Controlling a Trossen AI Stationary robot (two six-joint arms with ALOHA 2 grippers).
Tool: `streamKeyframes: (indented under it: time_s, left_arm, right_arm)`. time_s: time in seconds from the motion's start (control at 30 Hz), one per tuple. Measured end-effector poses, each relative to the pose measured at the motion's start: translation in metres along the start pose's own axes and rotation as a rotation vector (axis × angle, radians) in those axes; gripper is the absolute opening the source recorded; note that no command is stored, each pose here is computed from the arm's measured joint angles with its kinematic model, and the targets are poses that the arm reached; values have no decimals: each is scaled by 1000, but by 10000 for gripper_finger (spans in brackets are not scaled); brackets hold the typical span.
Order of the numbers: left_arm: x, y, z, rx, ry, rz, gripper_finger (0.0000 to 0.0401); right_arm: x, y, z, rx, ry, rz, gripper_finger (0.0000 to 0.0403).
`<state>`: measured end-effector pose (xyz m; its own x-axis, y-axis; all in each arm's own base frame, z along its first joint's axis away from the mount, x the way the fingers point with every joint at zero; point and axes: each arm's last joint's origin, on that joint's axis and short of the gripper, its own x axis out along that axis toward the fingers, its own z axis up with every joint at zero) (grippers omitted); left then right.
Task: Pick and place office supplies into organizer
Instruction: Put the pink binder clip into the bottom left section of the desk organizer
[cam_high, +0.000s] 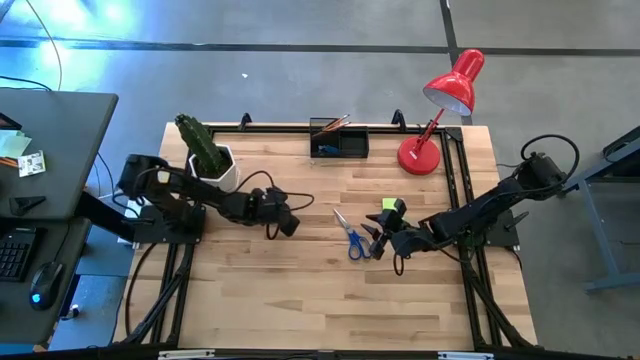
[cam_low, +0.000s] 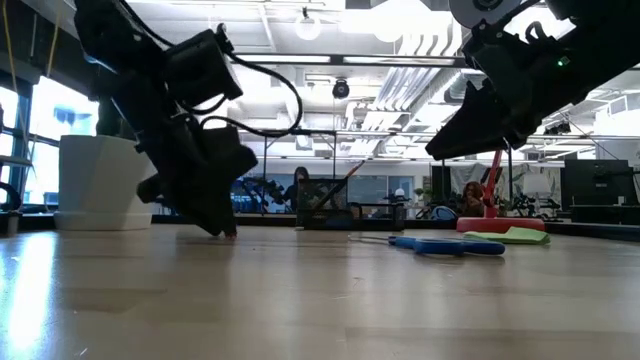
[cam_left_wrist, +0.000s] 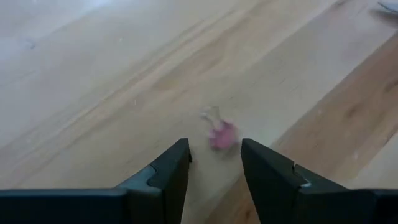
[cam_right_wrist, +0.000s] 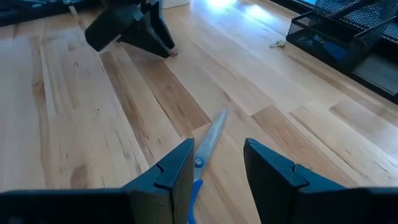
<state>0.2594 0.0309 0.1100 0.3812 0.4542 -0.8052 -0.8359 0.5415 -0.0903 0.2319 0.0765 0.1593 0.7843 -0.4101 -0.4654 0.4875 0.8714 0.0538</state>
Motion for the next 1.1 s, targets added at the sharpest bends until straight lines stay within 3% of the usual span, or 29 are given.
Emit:
streamKeyframes:
  time_s: [0.53, 0.83, 0.93, 1.1]
  left_arm:
    - [5, -3, 2, 53, -58, 8, 138]
    - [-5, -6, 38, 130, -60, 79, 138]
    - [1, 4, 47, 105, -4, 49, 138]
    - [9, 11, 41, 101, 67, 33, 138]
  right_arm:
    - [0, 0, 0, -12, 2, -6, 133]
    - [0, -1, -1, -25, 4, -8, 133]
    - [0, -1, -1, -24, 8, -5, 133]
    - [0, -1, -1, -19, 15, 0, 133]
